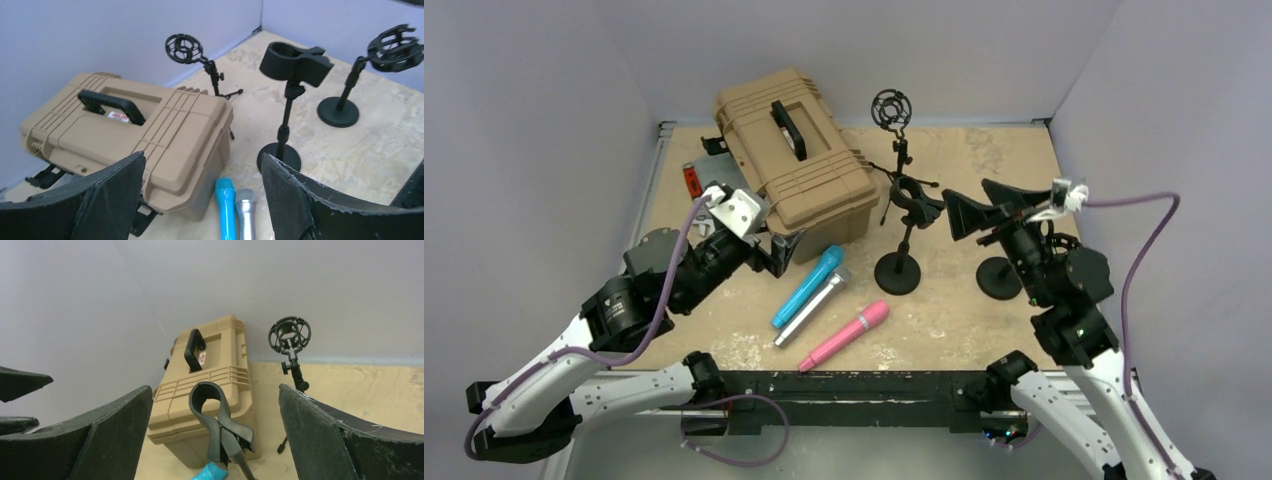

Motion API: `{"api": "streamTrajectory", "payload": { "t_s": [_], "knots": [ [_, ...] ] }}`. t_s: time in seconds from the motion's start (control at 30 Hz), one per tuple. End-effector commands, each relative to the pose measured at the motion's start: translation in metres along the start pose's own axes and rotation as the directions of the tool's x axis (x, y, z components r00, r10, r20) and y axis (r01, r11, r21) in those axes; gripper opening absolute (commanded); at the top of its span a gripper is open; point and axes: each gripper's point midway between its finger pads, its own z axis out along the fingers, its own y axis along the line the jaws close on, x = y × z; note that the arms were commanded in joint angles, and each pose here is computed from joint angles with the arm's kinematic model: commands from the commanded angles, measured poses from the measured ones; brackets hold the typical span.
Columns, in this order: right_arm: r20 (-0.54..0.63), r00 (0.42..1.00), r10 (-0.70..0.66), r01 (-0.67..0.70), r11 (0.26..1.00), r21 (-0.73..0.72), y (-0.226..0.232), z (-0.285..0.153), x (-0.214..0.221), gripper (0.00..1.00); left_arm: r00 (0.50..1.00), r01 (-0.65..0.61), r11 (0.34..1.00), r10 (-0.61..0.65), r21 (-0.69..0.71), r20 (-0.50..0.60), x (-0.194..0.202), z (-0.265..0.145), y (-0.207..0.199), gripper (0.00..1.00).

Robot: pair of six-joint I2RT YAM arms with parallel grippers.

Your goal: Remove the microphone from the stand

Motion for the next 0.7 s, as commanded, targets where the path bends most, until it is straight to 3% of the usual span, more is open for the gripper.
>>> {"api": "streamTrajectory", "payload": {
  "t_s": [0.0,0.1,0.2,0.4,0.67],
  "knots": [
    [-0.241,0.969,-0.048,0.048,0.999,-0.006,0.009,0.024,0.018,0.93,0.997,-0.077,0.993,0.079,-0.091,0.017,0.018,0.005,0.015,0.84],
    [-0.360,0.925,-0.117,0.121,0.993,-0.012,0.006,0.040,0.029,0.82,0.997,-0.079,0.995,0.080,-0.064,0.012,0.031,0.002,0.010,0.84],
    [-0.379,0.912,-0.156,0.160,0.987,-0.023,0.006,0.051,0.028,0.78,0.999,-0.052,0.998,0.052,-0.026,0.005,0.035,0.005,0.001,0.84],
    [-0.375,0.909,-0.182,0.166,0.983,-0.074,0.011,0.056,0.035,0.76,0.995,0.008,0.979,0.012,0.204,-0.095,0.052,0.025,-0.051,0.79],
    [-0.437,0.877,-0.197,0.184,0.980,-0.073,0.003,0.060,0.055,0.78,0.989,0.001,0.975,0.032,0.222,-0.143,0.064,0.034,-0.058,0.77]
  ]
}}
